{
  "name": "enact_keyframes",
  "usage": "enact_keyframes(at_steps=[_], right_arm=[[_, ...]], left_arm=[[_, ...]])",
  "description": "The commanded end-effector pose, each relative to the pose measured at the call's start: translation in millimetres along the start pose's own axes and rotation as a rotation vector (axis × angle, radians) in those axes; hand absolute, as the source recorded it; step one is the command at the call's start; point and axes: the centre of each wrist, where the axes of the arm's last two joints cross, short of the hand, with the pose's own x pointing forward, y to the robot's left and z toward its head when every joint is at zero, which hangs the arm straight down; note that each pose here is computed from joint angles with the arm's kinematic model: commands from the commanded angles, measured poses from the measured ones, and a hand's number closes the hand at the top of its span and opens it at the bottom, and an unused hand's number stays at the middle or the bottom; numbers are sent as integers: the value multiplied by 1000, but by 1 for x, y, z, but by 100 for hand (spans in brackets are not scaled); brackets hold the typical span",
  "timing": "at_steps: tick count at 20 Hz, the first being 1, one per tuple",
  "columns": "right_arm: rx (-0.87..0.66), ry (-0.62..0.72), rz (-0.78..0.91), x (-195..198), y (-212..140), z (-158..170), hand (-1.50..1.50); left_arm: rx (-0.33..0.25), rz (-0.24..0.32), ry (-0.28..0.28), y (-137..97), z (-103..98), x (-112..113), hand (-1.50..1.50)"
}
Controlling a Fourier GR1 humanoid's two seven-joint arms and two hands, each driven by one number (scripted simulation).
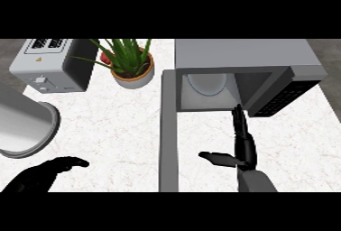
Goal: Pick up the milk, place it into the microwave and close the microwave
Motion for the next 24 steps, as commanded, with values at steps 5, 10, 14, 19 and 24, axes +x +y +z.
enact_keyframes(at_steps=[5,10,14,19,24], right_arm=[[-37,-35,-68,55,-32,54,150],[-95,-66,-92,79,-77,78,-150],[-107,-56,-60,107,-107,73,-150],[-122,-95,-15,121,-107,80,-150],[-72,-122,-2,132,-122,66,-150]], left_arm=[[-88,-77,9,-22,-44,-4,150],[-123,-155,23,-40,-93,5,150],[-187,-186,35,-55,-131,-19,150],[-301,-220,30,-96,-166,-43,150],[-384,-299,32,-144,-187,-50,150]])
